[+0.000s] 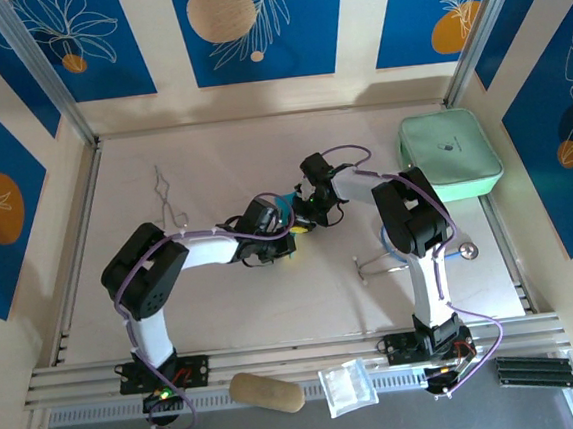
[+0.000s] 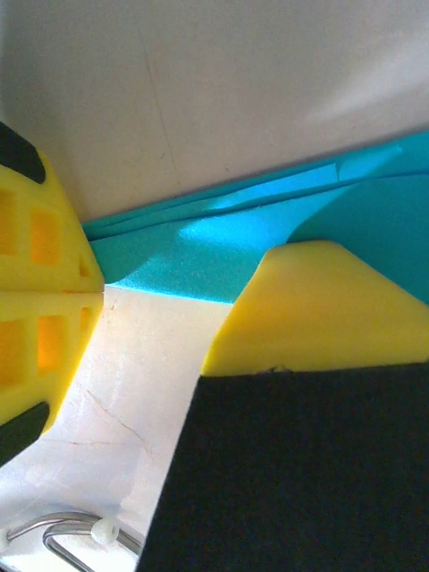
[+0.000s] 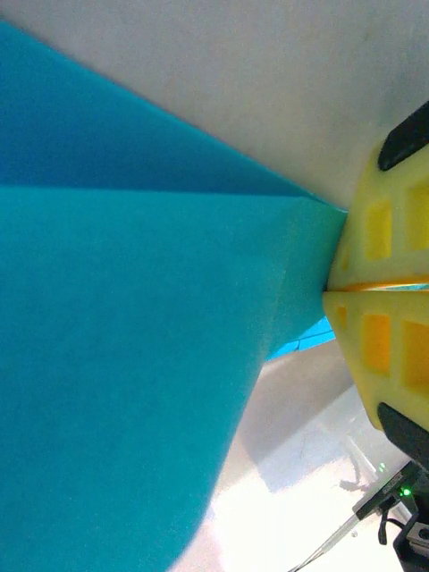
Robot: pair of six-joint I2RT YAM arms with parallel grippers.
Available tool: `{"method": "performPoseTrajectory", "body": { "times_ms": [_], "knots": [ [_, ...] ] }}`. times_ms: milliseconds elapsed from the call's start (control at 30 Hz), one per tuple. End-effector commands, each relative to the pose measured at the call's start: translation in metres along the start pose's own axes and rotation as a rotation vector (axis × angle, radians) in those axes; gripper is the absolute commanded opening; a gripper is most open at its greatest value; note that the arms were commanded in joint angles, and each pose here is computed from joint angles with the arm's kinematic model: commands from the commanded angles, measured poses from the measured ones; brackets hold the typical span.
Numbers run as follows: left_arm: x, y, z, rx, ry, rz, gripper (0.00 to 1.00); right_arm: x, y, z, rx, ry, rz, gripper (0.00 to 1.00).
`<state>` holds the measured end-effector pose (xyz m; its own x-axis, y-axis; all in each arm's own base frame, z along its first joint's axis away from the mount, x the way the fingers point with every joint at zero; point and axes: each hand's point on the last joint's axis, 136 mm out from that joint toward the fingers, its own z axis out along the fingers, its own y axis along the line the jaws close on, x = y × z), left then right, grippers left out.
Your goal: Fold a paper plane with a square sheet of paper (pick it up from the middle)
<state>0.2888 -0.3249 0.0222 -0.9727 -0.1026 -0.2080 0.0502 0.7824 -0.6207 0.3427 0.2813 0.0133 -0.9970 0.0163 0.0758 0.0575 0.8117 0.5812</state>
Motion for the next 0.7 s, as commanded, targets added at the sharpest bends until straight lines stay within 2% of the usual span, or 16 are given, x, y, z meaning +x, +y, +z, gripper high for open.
{"method": "performPoseTrajectory", "body": {
  "times_ms": [0,333,500,667],
  "knots": [
    [0.031,0.037,0.002,-0.12,0.088,-0.027,0.0,0.017,-0.061,0.026,0.205,0.06,0.103,0.11],
    [0.062,0.04,-0.015,-0.111,0.147,-0.071,0.0,0.018,-0.065,0.025,0.242,0.064,0.112,0.1],
    [0.036,0.01,-0.038,-0.059,0.061,-0.023,0.02,0.023,-0.061,0.022,0.23,0.068,0.125,0.11],
    [0.005,-0.01,-0.032,0.002,-0.037,-0.02,0.03,0.023,-0.052,0.015,0.207,0.052,0.159,0.1]
  ]
}}
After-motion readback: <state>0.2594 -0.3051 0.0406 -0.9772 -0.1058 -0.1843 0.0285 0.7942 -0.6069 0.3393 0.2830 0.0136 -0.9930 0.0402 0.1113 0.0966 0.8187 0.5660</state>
